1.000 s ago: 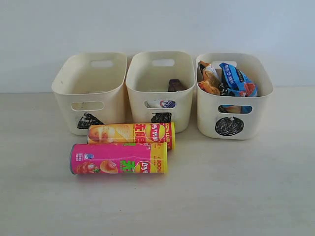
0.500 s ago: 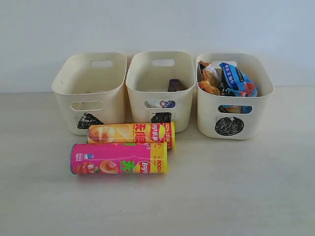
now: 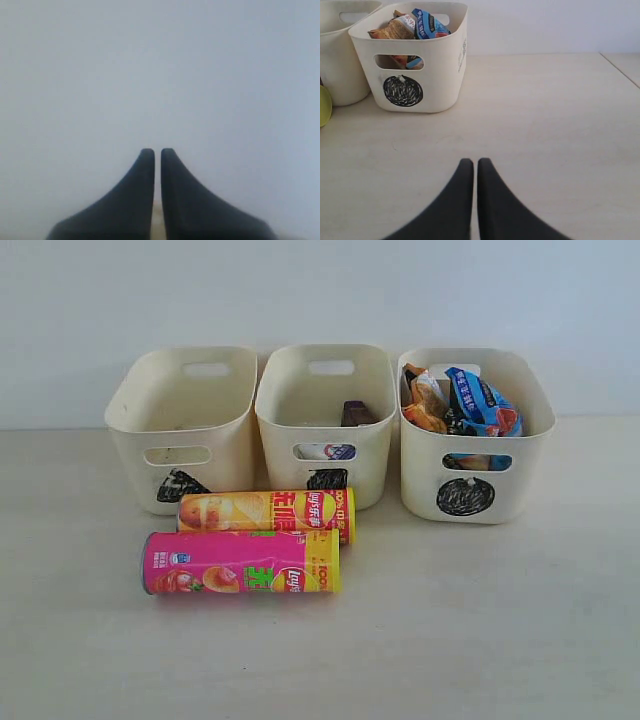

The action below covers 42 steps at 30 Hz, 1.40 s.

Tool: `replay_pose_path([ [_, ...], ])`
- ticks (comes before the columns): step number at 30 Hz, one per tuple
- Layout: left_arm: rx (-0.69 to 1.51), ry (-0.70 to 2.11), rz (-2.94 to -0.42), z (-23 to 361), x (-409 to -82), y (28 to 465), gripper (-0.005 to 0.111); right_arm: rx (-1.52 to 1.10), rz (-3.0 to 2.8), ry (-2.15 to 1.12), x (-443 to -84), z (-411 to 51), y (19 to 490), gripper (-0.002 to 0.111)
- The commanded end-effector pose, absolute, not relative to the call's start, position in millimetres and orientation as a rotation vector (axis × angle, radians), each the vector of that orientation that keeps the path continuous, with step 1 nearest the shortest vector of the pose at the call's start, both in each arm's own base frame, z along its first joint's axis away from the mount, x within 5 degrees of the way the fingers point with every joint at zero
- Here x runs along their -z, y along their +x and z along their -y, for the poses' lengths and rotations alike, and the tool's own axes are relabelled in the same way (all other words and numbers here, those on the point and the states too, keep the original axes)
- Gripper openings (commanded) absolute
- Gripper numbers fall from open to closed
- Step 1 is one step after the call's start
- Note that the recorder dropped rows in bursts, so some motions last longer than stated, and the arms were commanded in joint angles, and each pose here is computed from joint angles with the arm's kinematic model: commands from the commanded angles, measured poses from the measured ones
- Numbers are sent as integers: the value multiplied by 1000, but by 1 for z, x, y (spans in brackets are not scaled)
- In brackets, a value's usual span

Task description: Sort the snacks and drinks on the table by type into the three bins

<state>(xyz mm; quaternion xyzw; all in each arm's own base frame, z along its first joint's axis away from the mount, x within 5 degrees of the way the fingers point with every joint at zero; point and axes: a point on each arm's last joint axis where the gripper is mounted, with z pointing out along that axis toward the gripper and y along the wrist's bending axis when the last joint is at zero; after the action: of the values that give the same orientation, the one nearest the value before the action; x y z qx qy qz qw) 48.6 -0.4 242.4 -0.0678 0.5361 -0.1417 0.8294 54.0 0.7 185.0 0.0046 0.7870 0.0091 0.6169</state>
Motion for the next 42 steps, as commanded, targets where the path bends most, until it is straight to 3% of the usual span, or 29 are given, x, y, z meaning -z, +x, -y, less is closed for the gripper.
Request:
replay_pose_path([
  [1, 356, -177, -931, -3, -271, 38, 4, -20, -1807, 15, -184, -1, 54, 0],
  [10, 322, -163, -1023, 1, -335, 73, 4, -20, -1807, 15, -184, -1, 54, 0],
  [16, 244, -36, -1230, 13, -353, 123, 4, -15, -1803, 12, -184, 0, 54, 0],
  [26, 110, 232, -1523, 29, -340, 191, 4, -15, -1806, 12, -184, 0, 54, 0],
  [36, -246, 299, -2048, 19, -314, 244, 4, -15, -1806, 12, -184, 0, 54, 0],
  [42, -209, 583, -2217, 52, -308, 260, 4, -15, -1806, 12, -184, 0, 54, 0],
])
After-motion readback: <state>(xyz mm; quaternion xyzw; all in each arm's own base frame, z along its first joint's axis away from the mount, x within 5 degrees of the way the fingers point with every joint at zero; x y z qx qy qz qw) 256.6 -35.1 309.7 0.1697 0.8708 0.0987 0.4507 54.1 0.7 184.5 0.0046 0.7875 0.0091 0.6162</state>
